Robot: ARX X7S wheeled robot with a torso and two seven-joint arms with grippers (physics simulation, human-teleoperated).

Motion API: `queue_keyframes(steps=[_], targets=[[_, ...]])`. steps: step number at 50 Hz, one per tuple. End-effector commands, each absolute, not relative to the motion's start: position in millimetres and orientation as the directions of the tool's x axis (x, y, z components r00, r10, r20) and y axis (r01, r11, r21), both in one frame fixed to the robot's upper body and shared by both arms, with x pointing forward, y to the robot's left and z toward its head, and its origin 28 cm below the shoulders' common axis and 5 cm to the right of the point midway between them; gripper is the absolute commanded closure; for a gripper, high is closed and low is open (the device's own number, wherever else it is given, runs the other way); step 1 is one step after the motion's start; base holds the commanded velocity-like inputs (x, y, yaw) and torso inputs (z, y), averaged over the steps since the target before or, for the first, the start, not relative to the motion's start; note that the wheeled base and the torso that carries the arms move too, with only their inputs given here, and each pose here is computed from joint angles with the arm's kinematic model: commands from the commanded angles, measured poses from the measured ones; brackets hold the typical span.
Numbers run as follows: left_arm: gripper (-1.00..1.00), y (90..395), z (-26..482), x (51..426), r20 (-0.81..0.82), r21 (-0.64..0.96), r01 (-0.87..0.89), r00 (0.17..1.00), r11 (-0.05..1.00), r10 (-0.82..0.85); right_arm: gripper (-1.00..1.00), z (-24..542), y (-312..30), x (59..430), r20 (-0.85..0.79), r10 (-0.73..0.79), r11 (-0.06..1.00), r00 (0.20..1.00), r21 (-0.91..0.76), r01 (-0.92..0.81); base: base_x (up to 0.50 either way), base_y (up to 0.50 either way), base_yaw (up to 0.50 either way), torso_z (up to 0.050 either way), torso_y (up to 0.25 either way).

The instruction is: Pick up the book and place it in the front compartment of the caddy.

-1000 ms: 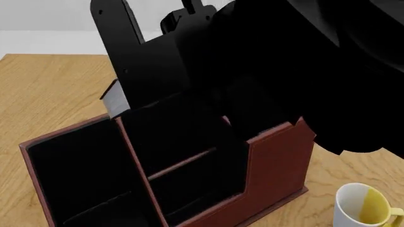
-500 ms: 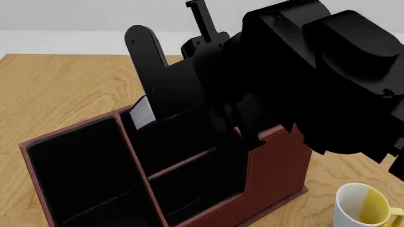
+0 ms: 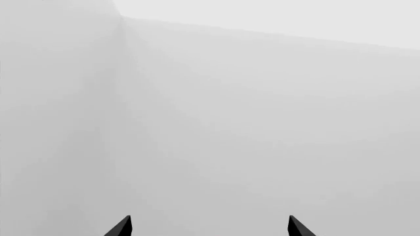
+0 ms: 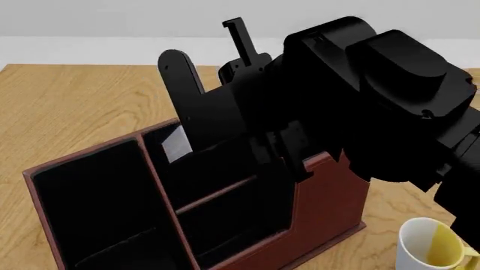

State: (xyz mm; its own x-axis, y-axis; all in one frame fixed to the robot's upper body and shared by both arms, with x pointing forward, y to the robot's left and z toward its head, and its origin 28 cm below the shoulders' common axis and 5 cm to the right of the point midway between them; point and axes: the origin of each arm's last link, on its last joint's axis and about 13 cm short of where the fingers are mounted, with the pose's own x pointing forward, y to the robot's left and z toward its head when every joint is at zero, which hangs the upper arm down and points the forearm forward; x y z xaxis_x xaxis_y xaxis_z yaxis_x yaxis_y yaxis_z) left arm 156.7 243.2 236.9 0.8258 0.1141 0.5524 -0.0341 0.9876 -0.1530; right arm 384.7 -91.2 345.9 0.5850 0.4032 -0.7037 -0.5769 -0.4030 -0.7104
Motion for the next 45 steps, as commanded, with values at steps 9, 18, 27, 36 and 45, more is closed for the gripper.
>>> queue_keyframes(steps=[9,18,27,36,45], targets=[[-1.0,245,238,154,0.556,-0.158,-0.04,0.822,0.987,0.122,1.0,344,-85,393,-0.674,0.428,-0.426,0.602,-0.738,-0.524,0.0,0.0,0.0,0.0,0.001],[-1.0,245,238,151,0.556,-0.158,-0.041,0.822,0.987,0.123,1.0,337,-83,396,-0.669,0.442,-0.421,0.597,-0.743,-0.521,0.0,0.0,0.0,0.001,0.001],[-1.0,246,238,150,0.556,-0.158,-0.043,0.822,0.987,0.124,1.0,328,-83,400,-0.676,0.444,-0.418,0.589,-0.737,-0.531,0.0,0.0,0.0,0.0,0.001],[-1.0,246,237,155,0.555,-0.158,-0.044,0.823,0.986,0.126,1.0,318,-84,405,-0.684,0.433,-0.412,0.587,-0.73,-0.546,0.0,0.0,0.0,0.0,0.001],[-1.0,246,237,153,0.553,-0.158,-0.048,0.823,0.986,0.129,1.0,306,-87,410,-0.695,0.427,-0.408,0.579,-0.719,-0.562,0.0,0.0,0.0,0.0,0.001]])
